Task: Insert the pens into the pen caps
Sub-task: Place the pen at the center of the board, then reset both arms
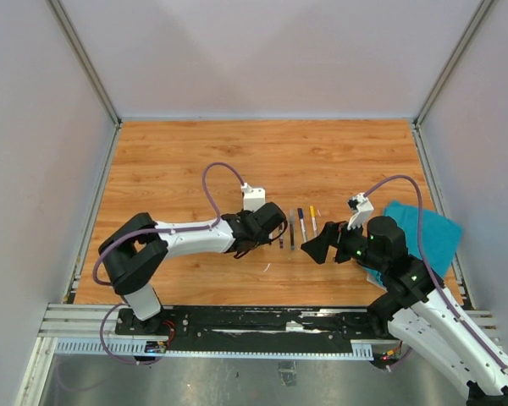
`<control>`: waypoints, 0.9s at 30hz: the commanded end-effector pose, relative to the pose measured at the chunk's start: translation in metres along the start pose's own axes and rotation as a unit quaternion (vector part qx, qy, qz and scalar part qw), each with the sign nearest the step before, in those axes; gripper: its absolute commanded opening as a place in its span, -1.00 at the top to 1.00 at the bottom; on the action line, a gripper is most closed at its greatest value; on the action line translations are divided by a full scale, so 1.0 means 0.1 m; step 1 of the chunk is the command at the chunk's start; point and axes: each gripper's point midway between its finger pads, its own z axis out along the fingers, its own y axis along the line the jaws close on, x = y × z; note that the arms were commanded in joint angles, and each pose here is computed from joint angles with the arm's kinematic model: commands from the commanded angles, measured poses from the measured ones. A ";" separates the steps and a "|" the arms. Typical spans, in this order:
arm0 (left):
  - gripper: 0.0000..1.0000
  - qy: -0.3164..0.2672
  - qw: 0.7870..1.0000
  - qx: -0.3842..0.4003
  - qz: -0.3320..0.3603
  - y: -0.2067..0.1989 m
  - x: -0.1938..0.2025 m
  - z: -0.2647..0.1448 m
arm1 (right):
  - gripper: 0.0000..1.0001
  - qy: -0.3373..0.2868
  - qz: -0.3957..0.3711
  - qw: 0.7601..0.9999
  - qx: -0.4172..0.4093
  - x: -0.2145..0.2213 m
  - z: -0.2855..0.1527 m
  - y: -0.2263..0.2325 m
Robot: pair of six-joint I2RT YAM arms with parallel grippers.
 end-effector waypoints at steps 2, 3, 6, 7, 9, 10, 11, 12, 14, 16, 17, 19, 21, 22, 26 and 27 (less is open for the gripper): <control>0.27 -0.065 0.996 0.053 -0.010 -0.22 -0.57 -0.33 | -0.97 -0.026 0.003 0.998 0.048 -0.15 -0.06 -0.13; 0.22 -0.069 0.996 0.059 -0.008 -0.23 -0.60 -0.37 | -0.97 -0.027 0.002 0.998 0.054 -0.15 -0.07 -0.14; 0.17 -0.082 0.994 0.074 -0.004 -0.24 -0.72 -0.52 | -0.97 -0.030 -0.002 0.998 0.063 -0.18 -0.10 -0.16; 0.15 -0.090 0.993 0.076 -0.005 -0.22 -0.78 -0.58 | -0.97 -0.036 -0.003 0.997 0.070 -0.20 -0.11 -0.19; 0.10 -0.107 0.991 0.086 0.001 -0.18 -0.88 -0.71 | -0.97 -0.048 -0.004 0.994 0.095 -0.24 -0.16 -0.27; 0.07 -0.118 0.989 0.090 0.000 -0.14 -0.94 -0.79 | -0.97 -0.049 -0.009 0.993 0.108 -0.25 -0.18 -0.31; 0.05 -0.126 0.988 0.093 0.001 -0.11 -0.99 -0.86 | -0.97 -0.053 -0.012 0.991 0.123 -0.28 -0.21 -0.35; 0.03 -0.136 0.986 0.100 0.000 -0.07 -1.05 -0.94 | -0.97 -0.058 -0.017 0.989 0.134 -0.30 -0.23 -0.39; 0.00 -0.154 0.982 0.112 -0.007 0.04 -1.18 -1.11 | -0.97 -0.066 -0.029 0.985 0.154 -0.34 -0.26 -0.46; -0.06 -0.170 0.978 0.120 -0.011 0.16 -1.27 -1.24 | -0.97 -0.079 -0.047 0.983 0.161 -0.40 -0.31 -0.49; -0.09 -0.178 0.976 0.122 -0.010 0.22 -1.30 -1.32 | -0.97 -0.080 -0.072 0.983 0.150 -0.41 -0.33 -0.45; -0.16 -0.197 0.972 0.128 -0.011 0.35 -1.35 -1.49 | -0.97 -0.085 -0.105 0.982 0.131 -0.46 -0.41 -0.37; -0.24 -0.215 0.968 0.132 -0.013 0.50 -1.39 -1.65 | -0.97 -0.105 -0.112 0.978 0.143 -0.54 -0.54 -0.38; -0.30 -0.224 0.965 0.133 -0.016 0.57 -1.40 -1.73 | -0.97 -0.115 -0.120 0.975 0.147 -0.60 -0.60 -0.37; -0.55 -0.256 0.957 0.128 -0.039 0.89 -1.45 -2.01 | -0.97 -0.144 -0.143 0.963 0.176 -0.78 -0.86 -0.38; -0.67 -0.260 0.957 0.124 -0.045 0.97 -1.45 -2.06 | -0.97 -0.146 -0.145 0.961 0.184 -0.81 -0.92 -0.39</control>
